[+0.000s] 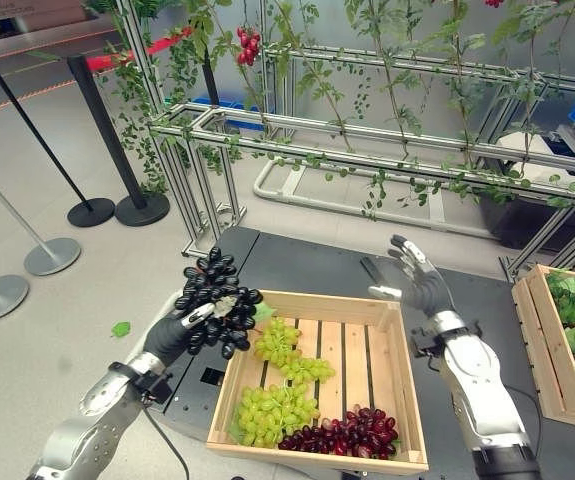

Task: Pick up the fruits from the basket on one side to the basket on the other side

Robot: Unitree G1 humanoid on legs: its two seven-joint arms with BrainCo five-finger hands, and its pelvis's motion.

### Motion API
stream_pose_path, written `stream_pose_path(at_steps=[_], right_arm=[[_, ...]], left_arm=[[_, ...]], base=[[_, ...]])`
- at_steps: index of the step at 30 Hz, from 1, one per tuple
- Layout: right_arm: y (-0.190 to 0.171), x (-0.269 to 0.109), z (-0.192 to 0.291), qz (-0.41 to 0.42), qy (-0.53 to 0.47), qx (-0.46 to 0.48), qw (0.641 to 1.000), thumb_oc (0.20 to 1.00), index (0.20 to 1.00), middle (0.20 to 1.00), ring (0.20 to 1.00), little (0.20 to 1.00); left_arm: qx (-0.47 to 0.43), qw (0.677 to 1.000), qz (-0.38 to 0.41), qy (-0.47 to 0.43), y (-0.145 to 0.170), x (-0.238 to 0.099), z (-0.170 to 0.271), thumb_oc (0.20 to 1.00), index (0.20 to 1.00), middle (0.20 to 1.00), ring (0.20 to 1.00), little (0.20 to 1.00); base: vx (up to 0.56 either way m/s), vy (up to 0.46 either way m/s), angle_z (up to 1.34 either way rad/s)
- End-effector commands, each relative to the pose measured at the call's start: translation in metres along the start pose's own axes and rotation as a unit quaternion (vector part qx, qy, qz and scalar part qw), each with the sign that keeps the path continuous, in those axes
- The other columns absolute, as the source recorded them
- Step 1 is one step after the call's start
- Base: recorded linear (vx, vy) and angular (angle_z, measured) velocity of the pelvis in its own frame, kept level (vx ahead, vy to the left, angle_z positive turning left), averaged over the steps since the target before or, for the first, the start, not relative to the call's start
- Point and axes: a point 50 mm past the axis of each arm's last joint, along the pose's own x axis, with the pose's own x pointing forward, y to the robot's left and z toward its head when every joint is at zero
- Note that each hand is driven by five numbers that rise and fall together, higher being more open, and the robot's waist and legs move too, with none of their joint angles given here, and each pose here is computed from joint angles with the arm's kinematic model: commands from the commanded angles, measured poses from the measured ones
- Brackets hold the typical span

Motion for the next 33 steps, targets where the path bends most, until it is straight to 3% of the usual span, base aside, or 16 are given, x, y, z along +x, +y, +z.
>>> stream_pose_path(at_steps=[1, 2, 5, 11, 24, 33], right_arm=[[-0.015, -0.006, 0.012, -0.048, -0.062, 0.043, 0.996, 1.000, 1.000, 1.000, 1.000, 1.000], [-0.015, -0.007, 0.012, -0.047, -0.061, 0.044, 0.996, 1.000, 1.000, 1.000, 1.000, 1.000], [-0.025, -0.041, -0.017, -0.083, 0.004, 0.025, 0.996, 1.000, 1.000, 1.000, 1.000, 1.000], [-0.026, -0.049, -0.034, -0.101, 0.039, 0.038, 0.993, 1.000, 1.000, 1.000, 1.000, 1.000], [-0.025, -0.032, -0.032, -0.114, 0.025, 0.018, 0.993, 1.000, 1.000, 1.000, 1.000, 1.000], [-0.026, -0.038, -0.040, -0.117, 0.049, 0.003, 0.992, 1.000, 1.000, 1.000, 1.000, 1.000]], left_arm=[[0.007, 0.993, -0.005, -0.116, 0.001, 0.002, 0.038, 0.200, 0.200, 0.200, 0.200, 0.200], [0.007, 0.993, -0.005, -0.116, 0.001, 0.001, 0.037, 0.200, 0.200, 0.200, 0.200, 0.200], [0.022, 0.988, 0.105, -0.114, 0.027, -0.030, 0.021, 0.200, 0.200, 0.200, 0.200, 0.200], [0.079, 0.975, 0.181, -0.105, 0.044, -0.043, 0.017, 0.200, 0.200, 0.200, 0.200, 0.200], [0.150, 0.937, 0.263, -0.175, 0.060, -0.044, 0.049, 0.200, 0.200, 0.200, 0.200, 0.200], [0.146, 0.932, 0.279, -0.178, 0.062, -0.041, 0.050, 0.200, 0.200, 0.200, 0.200, 0.200]], base=[[0.00, 0.000, 0.00], [-0.01, 0.000, -0.05], [0.00, 0.009, -0.27], [-0.02, 0.071, -0.41], [-0.25, 0.145, -0.78], [-0.20, -0.183, -0.21]])
